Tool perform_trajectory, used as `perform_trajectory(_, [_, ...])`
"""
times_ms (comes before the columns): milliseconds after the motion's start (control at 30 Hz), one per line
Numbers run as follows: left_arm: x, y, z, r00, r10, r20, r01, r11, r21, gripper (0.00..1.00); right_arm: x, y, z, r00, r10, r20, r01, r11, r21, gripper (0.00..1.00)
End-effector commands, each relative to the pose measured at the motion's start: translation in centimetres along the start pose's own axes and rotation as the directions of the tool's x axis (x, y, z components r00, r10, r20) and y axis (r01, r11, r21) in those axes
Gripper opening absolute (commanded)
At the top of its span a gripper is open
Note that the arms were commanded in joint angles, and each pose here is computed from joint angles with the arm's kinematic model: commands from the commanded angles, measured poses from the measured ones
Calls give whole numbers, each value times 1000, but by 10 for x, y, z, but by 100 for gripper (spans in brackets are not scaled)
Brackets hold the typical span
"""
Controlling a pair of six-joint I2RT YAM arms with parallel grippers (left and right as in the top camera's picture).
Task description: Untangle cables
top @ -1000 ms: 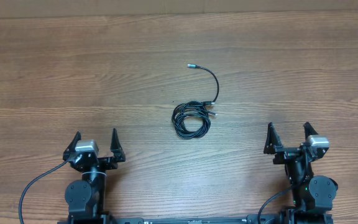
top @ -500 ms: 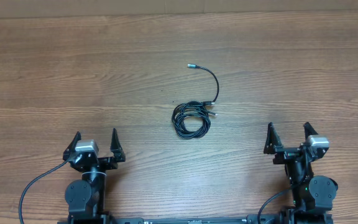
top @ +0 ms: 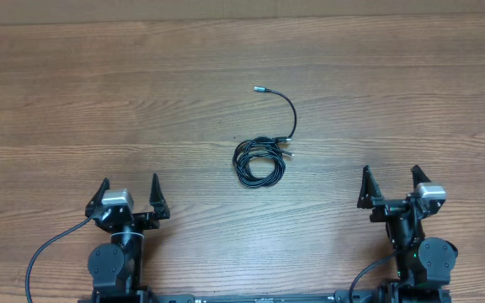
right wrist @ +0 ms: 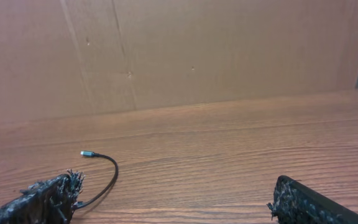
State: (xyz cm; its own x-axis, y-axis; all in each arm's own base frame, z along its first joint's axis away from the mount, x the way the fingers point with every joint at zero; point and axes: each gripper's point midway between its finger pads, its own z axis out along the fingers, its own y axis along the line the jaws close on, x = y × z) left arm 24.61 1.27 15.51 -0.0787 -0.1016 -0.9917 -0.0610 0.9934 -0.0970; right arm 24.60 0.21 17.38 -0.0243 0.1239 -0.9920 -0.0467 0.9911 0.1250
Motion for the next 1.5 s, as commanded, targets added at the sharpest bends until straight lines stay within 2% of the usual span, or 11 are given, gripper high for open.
perform_trajectory(0, [-1,2,0,1000,-4,8,4,1000,-8,99,2,-4,0,1000,-2,5,2,1000,17,100])
perform_trajectory(1033, [-6,2,0,1000,-5,30,5,1000,-8,100,2,-4,0,1000,-2,5,2,1000,17,100])
perform_trajectory(1200, [-11,-15,-1,999,-2,48,-2,996,92,99,2,-4,0,1000,-2,5,2,1000,17,100])
perform_trajectory(1300, [-14,-27,-3,997,46,62,-55,986,158,100,2,-4,0,1000,-2,5,2,1000,17,100])
perform_trajectory(1467, [-21,-32,-8,996,78,50,-86,980,179,100,2,-4,0,1000,-2,5,2,1000,17,100])
